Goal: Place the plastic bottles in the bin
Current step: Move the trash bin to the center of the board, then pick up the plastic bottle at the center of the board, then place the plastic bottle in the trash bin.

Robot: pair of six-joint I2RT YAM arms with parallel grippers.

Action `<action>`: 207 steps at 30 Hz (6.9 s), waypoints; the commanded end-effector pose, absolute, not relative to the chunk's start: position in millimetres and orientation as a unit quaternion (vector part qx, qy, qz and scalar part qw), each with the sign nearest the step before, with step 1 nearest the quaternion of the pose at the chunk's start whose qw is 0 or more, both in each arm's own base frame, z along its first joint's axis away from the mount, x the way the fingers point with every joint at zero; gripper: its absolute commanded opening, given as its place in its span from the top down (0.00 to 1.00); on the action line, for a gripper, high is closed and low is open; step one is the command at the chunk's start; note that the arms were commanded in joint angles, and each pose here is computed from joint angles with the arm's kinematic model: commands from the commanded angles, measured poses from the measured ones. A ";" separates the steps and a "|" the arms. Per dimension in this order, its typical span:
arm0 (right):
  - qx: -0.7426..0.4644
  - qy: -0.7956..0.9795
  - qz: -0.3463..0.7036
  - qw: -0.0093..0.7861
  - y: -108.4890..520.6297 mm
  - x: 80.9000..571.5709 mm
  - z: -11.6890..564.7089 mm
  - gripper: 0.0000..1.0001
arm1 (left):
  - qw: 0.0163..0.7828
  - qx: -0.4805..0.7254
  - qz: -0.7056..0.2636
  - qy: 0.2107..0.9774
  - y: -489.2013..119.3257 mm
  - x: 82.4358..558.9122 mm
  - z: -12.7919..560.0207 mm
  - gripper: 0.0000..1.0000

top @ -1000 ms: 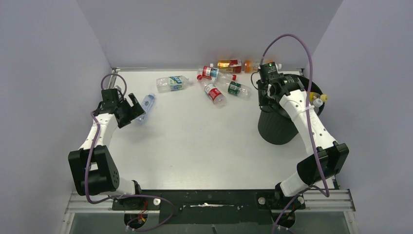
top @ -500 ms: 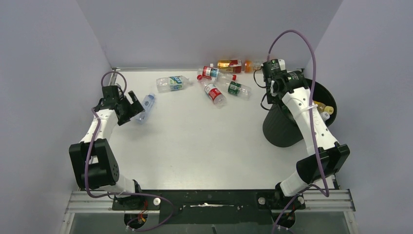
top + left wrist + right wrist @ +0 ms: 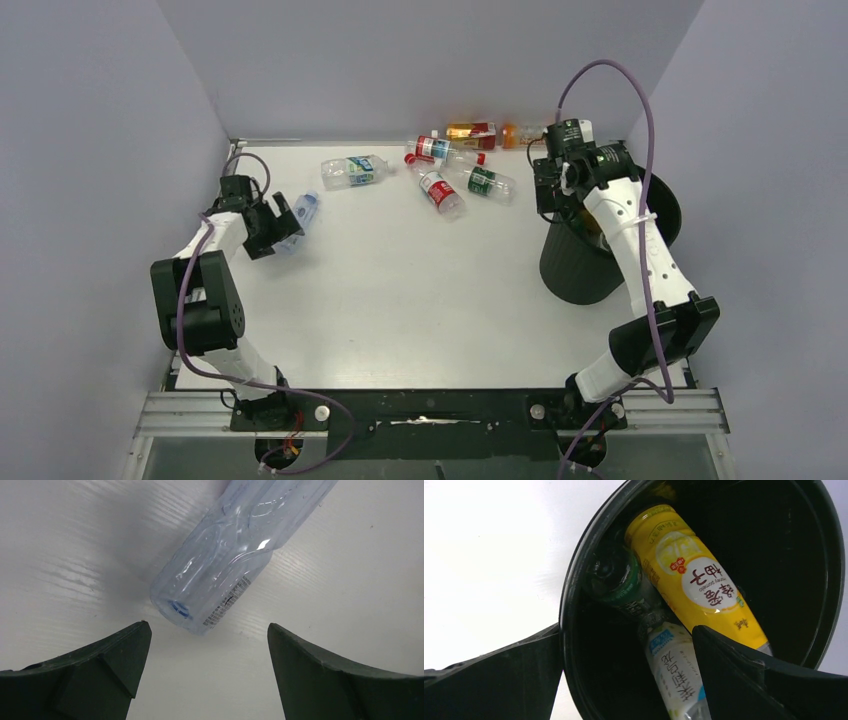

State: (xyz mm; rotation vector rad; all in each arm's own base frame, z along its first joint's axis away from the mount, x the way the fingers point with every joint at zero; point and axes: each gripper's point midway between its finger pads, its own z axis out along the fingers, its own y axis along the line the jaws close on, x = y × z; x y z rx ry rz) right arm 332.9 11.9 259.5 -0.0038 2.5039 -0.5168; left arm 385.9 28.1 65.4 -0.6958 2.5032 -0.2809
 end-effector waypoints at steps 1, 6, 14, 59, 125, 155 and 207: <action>0.011 0.924 -0.178 0.338 12.6 339.9 289.6 0.03 | 0.301 -0.234 -0.109 0.918 33.7 413.7 85.0 0.12; 0.005 0.916 -0.146 0.373 23.3 342.1 304.7 0.01 | 0.296 -0.230 -0.093 0.923 39.0 415.2 81.0 0.12; 0.002 0.898 -0.099 0.428 41.3 342.5 337.7 0.00 | 0.274 -0.232 -0.075 0.930 44.4 421.7 60.0 0.12; -0.015 0.890 -0.013 0.455 73.0 333.2 342.0 0.02 | 0.265 -0.111 0.059 0.956 23.7 440.7 70.9 0.14; 0.076 0.796 0.135 0.585 62.9 235.4 414.8 0.02 | 0.389 0.192 -0.481 0.761 -437.8 318.6 397.2 0.58; 0.114 0.725 0.271 0.623 62.5 306.8 440.3 0.02 | 0.375 0.291 -0.556 0.682 -486.9 225.8 404.5 0.58; 0.202 0.760 0.064 0.614 -49.9 315.3 412.9 0.41 | 0.462 0.180 -0.387 0.777 -338.4 409.9 364.7 0.16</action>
